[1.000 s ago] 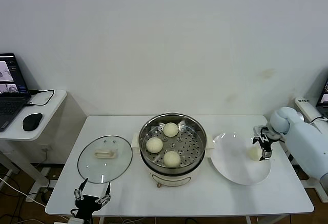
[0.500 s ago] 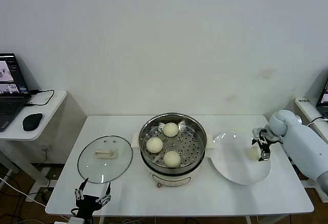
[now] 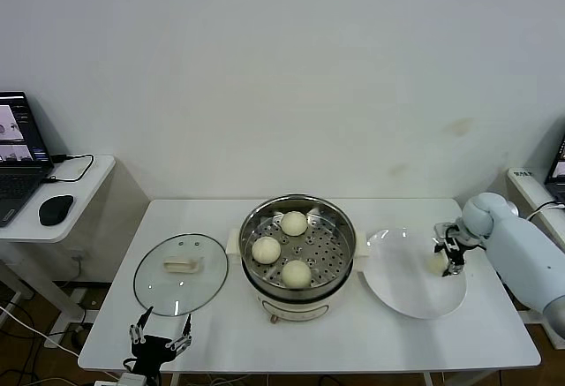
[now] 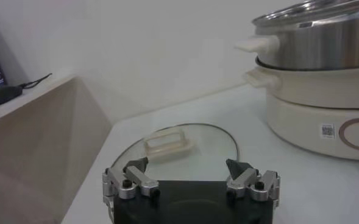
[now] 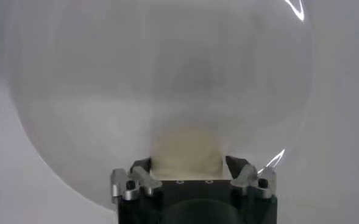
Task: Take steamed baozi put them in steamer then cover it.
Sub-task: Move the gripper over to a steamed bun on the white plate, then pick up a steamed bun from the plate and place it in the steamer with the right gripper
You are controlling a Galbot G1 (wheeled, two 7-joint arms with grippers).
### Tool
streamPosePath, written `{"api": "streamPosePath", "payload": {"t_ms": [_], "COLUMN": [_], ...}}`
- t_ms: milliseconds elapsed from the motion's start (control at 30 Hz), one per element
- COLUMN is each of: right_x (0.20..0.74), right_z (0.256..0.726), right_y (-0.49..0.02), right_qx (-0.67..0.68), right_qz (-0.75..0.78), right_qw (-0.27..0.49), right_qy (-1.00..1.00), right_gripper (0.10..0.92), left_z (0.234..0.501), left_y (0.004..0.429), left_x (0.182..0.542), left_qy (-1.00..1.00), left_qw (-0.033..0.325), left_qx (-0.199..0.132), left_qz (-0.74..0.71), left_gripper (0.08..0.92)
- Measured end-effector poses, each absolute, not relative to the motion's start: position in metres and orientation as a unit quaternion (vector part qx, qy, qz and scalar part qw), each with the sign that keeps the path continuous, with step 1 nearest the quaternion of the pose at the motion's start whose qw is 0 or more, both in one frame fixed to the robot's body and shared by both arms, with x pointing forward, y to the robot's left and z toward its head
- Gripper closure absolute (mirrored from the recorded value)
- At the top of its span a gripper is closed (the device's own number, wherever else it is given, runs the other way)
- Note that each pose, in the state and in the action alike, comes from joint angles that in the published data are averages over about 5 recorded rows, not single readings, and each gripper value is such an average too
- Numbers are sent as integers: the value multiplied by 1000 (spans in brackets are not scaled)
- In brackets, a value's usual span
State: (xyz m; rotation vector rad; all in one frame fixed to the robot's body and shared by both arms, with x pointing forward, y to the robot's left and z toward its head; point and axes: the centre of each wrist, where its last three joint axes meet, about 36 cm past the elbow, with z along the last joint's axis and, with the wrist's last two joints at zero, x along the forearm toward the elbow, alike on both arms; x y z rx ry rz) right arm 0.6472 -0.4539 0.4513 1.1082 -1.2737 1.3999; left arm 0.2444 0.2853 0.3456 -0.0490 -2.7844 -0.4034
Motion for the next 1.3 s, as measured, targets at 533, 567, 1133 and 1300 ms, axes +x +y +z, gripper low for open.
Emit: {"api": "streamPosePath", "payload": {"t_ms": [533,567,1133,1300], "right_x": [651,652,676,674], "right_z": [516,525,673,697], "right_y": [-447,-444,-304,-253], "right_qx": [431,431,508,537], "right_qz": [566,565,520,506], "right_qw": [444,440,330,324], "right_qy": [-545,-549,-602,-592], "right_gripper": [454,455,454,454], "left_z": [349,349,358,365], "left_y": [282,281,276,278], "left_x": [247,247,251,254], "left_qy": [-977,-977,-980,-982], "left_qw": [157,156,138,130], "left_qx": [-23,-24,-24,-22], "left_qz": [-141,-141,-138,-137], "left_gripper": [177,177,177,177]}}
